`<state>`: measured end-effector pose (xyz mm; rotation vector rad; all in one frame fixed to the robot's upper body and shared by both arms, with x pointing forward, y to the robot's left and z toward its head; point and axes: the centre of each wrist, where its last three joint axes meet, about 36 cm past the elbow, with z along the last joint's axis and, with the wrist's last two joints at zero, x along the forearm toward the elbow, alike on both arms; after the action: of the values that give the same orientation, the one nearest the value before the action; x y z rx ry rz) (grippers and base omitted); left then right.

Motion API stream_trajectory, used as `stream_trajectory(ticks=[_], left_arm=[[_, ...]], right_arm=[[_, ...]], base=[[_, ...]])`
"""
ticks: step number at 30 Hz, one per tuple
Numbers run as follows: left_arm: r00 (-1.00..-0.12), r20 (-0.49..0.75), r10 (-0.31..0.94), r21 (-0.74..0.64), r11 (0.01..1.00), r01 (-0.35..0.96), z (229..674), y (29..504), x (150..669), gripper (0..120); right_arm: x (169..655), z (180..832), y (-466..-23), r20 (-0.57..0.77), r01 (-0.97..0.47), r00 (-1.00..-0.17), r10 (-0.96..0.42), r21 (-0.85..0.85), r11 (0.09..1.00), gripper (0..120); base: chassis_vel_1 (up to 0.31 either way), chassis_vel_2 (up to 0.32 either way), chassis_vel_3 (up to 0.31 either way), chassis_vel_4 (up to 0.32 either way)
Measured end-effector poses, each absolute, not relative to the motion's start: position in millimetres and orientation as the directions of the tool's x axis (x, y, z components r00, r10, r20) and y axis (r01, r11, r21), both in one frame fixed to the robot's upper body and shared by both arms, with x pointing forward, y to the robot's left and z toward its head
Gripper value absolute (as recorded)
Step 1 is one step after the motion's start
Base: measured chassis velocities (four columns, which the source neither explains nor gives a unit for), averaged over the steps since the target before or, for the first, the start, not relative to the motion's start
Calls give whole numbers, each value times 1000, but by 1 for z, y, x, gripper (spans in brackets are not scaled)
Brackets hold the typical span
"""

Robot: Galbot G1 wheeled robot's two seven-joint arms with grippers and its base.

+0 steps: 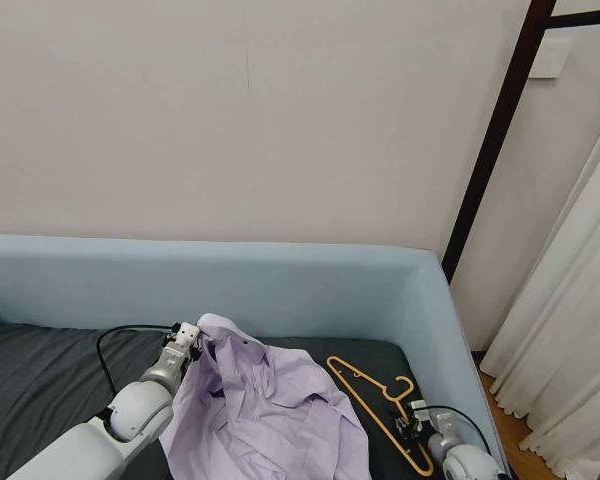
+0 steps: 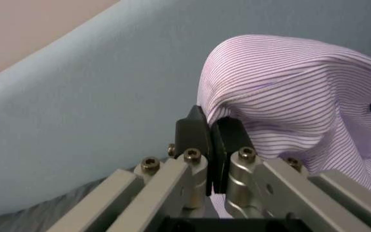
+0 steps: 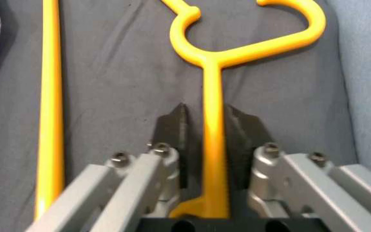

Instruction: Pick up the clothes from the sofa and hang them on the clothes hanger.

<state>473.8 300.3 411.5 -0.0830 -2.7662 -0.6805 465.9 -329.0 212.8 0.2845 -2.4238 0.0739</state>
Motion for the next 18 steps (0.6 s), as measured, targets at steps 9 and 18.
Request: stream_trajectory(ticks=[9, 18], left_arm=[[-956, 292, -11, 443, 887, 125, 413, 299, 473, 0], [-956, 292, -7, 445, 886, 129, 415, 299, 474, 0]], right_arm=[[463, 217, -330, 643, -210, -745, -178, 28, 977, 5], [463, 240, -336, 515, -234, -845, -142, -117, 965, 5]], base=[[0, 0, 0, 0], [0, 0, 0, 0]])
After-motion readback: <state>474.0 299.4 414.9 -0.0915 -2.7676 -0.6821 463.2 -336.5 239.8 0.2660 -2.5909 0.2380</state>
